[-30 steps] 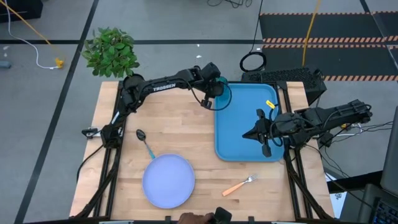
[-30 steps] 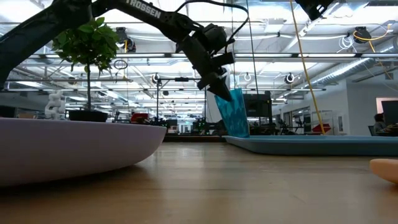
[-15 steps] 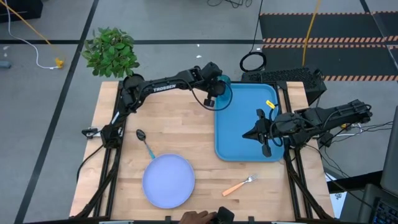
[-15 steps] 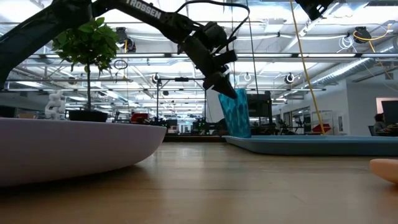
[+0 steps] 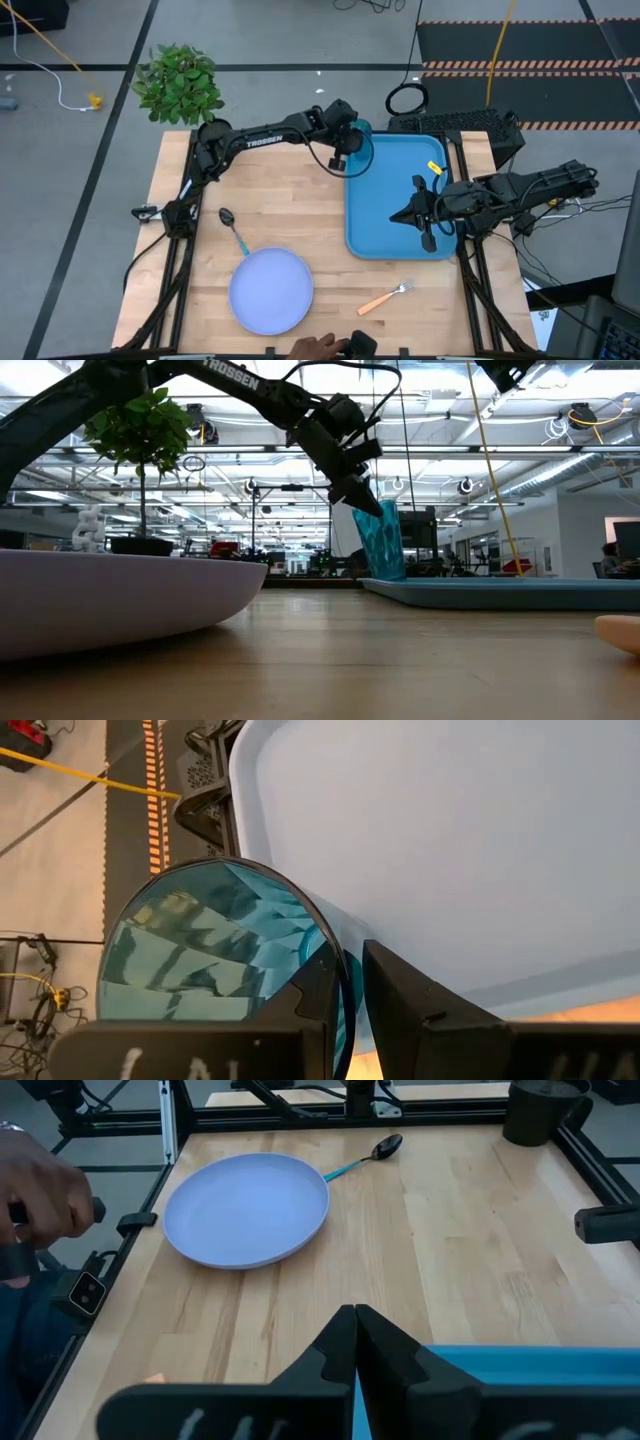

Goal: Pick and place plate/cup/fork/spoon on tray
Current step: Put the blue transparent cup in the blue table tray, then put the purple plate on the blue table tray under the blue transparent cup

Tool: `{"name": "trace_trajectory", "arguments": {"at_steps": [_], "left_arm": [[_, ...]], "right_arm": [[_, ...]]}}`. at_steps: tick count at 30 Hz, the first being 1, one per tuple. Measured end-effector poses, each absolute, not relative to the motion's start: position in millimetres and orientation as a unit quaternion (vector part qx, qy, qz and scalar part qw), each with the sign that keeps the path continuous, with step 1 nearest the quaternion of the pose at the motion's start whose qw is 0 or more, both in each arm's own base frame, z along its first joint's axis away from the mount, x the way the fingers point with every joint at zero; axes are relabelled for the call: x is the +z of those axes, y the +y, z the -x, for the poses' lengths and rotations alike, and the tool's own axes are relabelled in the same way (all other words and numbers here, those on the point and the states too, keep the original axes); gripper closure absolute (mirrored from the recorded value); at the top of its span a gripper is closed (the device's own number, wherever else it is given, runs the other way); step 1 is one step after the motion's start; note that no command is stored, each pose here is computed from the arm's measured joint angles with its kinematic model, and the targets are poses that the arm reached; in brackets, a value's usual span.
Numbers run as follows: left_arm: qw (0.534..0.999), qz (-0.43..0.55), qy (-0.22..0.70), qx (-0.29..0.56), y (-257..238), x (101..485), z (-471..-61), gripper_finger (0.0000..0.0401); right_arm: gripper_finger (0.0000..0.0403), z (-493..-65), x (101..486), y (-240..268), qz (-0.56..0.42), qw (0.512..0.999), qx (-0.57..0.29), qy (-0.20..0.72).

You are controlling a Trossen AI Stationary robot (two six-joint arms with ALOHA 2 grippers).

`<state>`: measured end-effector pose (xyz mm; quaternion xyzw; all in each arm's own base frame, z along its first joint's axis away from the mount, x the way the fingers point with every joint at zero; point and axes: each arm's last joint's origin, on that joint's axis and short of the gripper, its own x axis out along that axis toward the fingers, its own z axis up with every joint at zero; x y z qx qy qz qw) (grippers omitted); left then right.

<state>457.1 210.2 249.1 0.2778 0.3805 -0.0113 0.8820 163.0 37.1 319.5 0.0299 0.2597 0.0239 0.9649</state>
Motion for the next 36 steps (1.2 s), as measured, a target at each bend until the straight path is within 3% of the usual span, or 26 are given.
{"name": "trace_trajectory", "arguments": {"at_steps": [11, 23, 36], "left_arm": [[0.877, -0.28, 0.39, 0.007, 215.3, 249.0, -454.8, 0.0349], [0.876, -0.279, 0.393, 0.027, 212.7, 249.7, -456.9, 0.0274], [0.859, -0.318, 0.397, 0.054, 176.5, 263.1, -468.1, 0.0272]], "right_arm": [[0.0403, -163.0, 319.5, 37.1, -0.03, 0.965, 0.024, 0.26], [0.0403, -162.8, 319.1, 37.2, -0.048, 0.964, 0.02, 0.263], [0.0403, -162.2, 318.0, 37.0, -0.046, 0.962, 0.019, 0.269]]}}
